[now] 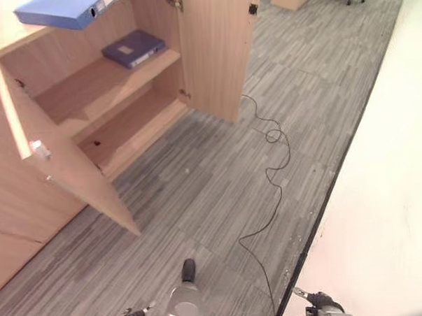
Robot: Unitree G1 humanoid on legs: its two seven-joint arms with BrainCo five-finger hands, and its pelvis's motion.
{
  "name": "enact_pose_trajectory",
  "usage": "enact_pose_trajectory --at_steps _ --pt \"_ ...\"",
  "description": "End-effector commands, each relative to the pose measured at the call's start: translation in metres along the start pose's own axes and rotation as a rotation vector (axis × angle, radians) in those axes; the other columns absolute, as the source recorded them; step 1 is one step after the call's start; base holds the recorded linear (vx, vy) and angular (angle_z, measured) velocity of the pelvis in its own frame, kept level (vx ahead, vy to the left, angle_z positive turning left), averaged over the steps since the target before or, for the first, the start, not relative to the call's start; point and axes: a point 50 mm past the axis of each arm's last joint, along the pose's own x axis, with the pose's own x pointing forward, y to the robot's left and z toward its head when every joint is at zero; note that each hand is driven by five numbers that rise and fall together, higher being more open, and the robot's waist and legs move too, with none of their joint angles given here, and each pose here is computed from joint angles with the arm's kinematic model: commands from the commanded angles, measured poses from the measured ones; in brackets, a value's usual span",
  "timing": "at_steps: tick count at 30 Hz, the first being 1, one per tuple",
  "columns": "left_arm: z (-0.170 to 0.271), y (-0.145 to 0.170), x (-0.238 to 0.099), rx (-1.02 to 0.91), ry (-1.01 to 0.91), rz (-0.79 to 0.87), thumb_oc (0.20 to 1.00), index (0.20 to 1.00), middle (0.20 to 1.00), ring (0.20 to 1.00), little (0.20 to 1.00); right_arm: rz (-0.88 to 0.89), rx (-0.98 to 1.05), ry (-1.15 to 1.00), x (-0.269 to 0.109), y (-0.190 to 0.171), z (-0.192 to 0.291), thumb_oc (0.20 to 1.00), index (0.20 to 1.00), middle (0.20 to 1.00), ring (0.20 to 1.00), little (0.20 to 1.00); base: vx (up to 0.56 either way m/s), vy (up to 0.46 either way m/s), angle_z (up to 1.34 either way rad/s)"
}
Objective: Put the empty folder in the office cabinet
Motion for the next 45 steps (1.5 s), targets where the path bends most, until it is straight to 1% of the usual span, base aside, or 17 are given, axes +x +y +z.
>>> enact_pose_trajectory --at_steps 1,5,9,12,21,22,27,32,42,45 --pt "-0.010 0.012 -0.001 0.114 -0.002 0.011 1.000 1.000 1.000 1.000 1.000 -0.044 -0.031 -0.022 0.004 -0.027 0.005 1.000 1.000 1.000 1.000 1.000 0.44 0.622 0.17" --pt "-0.007 0.013 0.000 0.165 -0.013 -0.003 1.000 1.000 1.000 1.000 1.000 -0.018 -0.022 -0.088 0.003 -0.022 0.019 1.000 1.000 1.000 1.000 1.000 0.36 0.552 0.22" --pt "0.003 0.004 0.000 0.184 -0.050 -0.042 1.000 1.000 1.000 1.000 1.000 0.002 -0.022 -0.148 0.002 -0.015 0.037 1.000 1.000 1.000 1.000 1.000 0.16 0.105 0.67" --pt "0.007 -0.001 0.000 0.194 -0.068 -0.060 1.000 1.000 1.000 1.000 1.000 0.014 -0.014 -0.167 0.001 -0.010 0.041 1.000 1.000 1.000 1.000 1.000 0.15 -0.015 0.71" --pt "0.003 -0.004 -0.001 0.260 -0.055 -0.083 1.000 1.000 1.000 1.000 1.000 -0.030 0.060 -0.050 0.002 -0.021 0.006 1.000 1.000 1.000 1.000 1.000 0.29 -0.075 0.68" --pt "-0.003 0.000 -0.001 0.263 -0.031 -0.075 1.000 1.000 1.000 1.000 1.000 -0.038 0.059 -0.024 0.002 -0.024 -0.003 1.000 1.000 1.000 1.000 1.000 0.21 -0.089 0.70" --pt "-0.022 0.007 -0.003 0.214 0.037 -0.052 1.000 1.000 1.000 1.000 1.000 -0.041 0.040 0.004 0.002 -0.026 -0.013 1.000 1.000 1.000 1.000 1.000 0.31 -0.170 0.11" --pt "-0.018 0.000 -0.003 0.231 0.017 -0.068 1.000 1.000 1.000 1.000 1.000 -0.060 0.057 -0.019 0.003 -0.032 -0.008 1.000 1.000 1.000 1.000 1.000 0.23 -0.202 -0.04" --pt "0.012 -0.014 -0.002 0.162 -0.097 -0.094 1.000 1.000 1.000 1.000 1.000 -0.077 0.045 -0.071 0.004 -0.036 0.012 1.000 1.000 1.000 1.000 1.000 0.12 -0.149 0.00" --pt "0.012 -0.016 -0.002 0.155 -0.097 -0.102 1.000 1.000 1.000 1.000 1.000 -0.085 0.045 -0.070 0.004 -0.039 0.012 1.000 1.000 1.000 1.000 1.000 0.14 -0.065 -0.05"
